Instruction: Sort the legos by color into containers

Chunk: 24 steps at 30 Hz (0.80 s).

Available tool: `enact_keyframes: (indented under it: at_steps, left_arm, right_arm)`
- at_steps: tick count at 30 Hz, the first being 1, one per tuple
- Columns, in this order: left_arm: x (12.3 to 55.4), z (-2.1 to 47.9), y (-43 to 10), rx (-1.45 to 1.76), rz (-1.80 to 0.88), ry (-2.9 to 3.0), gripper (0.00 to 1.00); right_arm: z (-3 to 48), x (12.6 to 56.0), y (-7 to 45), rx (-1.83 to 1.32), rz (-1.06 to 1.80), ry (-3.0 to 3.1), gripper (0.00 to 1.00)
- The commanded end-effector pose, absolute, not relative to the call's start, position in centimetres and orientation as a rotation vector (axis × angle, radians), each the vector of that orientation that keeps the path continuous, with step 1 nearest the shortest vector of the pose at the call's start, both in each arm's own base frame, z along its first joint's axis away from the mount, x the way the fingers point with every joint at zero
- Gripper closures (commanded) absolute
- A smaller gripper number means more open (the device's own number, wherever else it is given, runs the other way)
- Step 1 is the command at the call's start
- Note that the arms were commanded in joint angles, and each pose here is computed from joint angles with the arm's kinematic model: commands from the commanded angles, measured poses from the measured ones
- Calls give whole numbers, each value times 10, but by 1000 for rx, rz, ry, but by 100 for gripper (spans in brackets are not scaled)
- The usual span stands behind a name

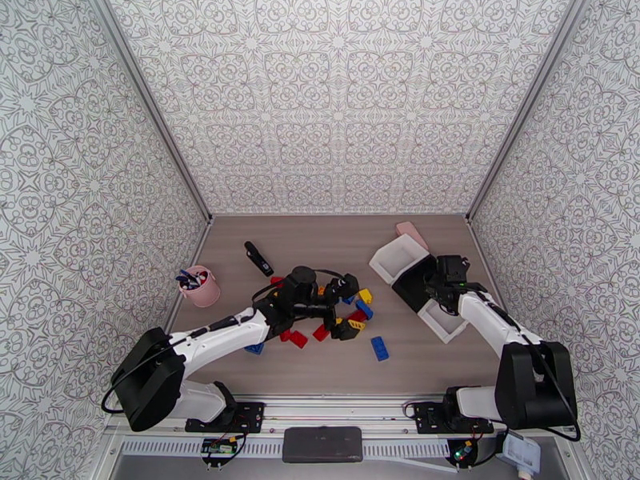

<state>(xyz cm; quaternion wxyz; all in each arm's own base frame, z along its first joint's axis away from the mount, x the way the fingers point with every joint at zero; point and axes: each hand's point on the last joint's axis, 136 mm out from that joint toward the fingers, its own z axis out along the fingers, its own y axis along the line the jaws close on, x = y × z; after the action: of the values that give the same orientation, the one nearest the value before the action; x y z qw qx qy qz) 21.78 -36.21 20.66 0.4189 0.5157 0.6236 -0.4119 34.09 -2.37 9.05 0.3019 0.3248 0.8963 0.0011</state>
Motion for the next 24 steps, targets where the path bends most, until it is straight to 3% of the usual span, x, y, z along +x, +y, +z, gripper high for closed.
enact_keyframes:
  at_steps: [1,11,24]
  left_arm:
    - [208,227,-363,1322,-1057,1456,0]
    - [203,235,-361,1320,-1075,1397,0]
    - [202,235,-341,1285,-1042,1409,0]
  right_arm:
    - [97,351,-27,882,-6,2355,61]
    - [104,351,-32,907,-23,2318,74]
    - [123,393,3,822,42,2281,75]
